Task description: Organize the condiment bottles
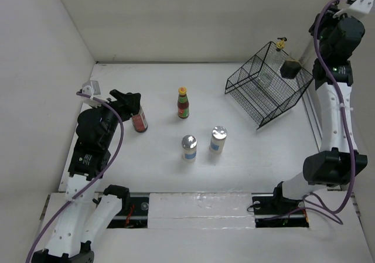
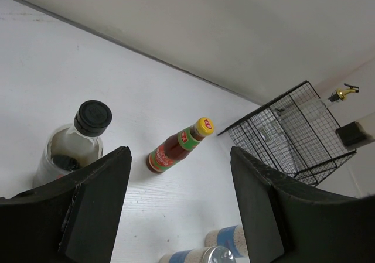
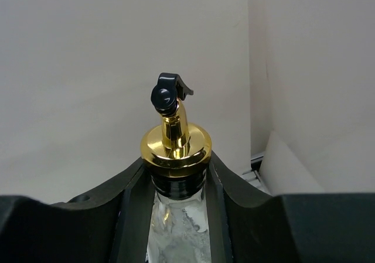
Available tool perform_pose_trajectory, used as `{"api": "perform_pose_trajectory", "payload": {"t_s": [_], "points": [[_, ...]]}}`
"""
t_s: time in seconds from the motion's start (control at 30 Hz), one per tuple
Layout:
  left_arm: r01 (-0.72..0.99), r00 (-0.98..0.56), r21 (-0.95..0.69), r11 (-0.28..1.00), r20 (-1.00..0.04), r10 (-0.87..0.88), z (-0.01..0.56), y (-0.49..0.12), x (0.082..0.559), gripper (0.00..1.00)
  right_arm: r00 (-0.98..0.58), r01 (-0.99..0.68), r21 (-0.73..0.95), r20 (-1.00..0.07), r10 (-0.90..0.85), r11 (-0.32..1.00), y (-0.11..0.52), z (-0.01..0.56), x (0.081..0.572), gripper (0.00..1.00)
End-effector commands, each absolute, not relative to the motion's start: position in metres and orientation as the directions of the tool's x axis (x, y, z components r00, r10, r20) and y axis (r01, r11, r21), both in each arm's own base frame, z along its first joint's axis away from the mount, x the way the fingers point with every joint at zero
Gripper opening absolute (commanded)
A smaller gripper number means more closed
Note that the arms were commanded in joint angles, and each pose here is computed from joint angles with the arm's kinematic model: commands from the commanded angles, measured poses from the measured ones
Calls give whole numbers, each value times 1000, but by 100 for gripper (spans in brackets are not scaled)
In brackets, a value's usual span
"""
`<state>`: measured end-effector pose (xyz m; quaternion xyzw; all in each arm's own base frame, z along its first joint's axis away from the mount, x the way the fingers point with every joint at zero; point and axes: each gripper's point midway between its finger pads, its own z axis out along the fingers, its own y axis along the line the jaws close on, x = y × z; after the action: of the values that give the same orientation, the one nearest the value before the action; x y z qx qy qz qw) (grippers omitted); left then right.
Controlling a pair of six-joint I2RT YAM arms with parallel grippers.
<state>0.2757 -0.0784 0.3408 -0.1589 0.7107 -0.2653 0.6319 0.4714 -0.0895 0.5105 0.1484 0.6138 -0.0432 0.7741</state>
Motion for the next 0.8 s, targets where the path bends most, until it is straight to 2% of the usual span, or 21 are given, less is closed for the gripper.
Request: {"api": "perform_pose_trajectory", "payload": {"t_s": [0.0,0.77], "points": [[154,-122,-570,807,-822,-557,351,-82,277,64,468,252,200,-882,61,947,-97,572,453,20],[140,-143,-561,816,-827,-544,343,-84,283,64,394,356,163,-919,10,920,-101,491,500,20]]}}
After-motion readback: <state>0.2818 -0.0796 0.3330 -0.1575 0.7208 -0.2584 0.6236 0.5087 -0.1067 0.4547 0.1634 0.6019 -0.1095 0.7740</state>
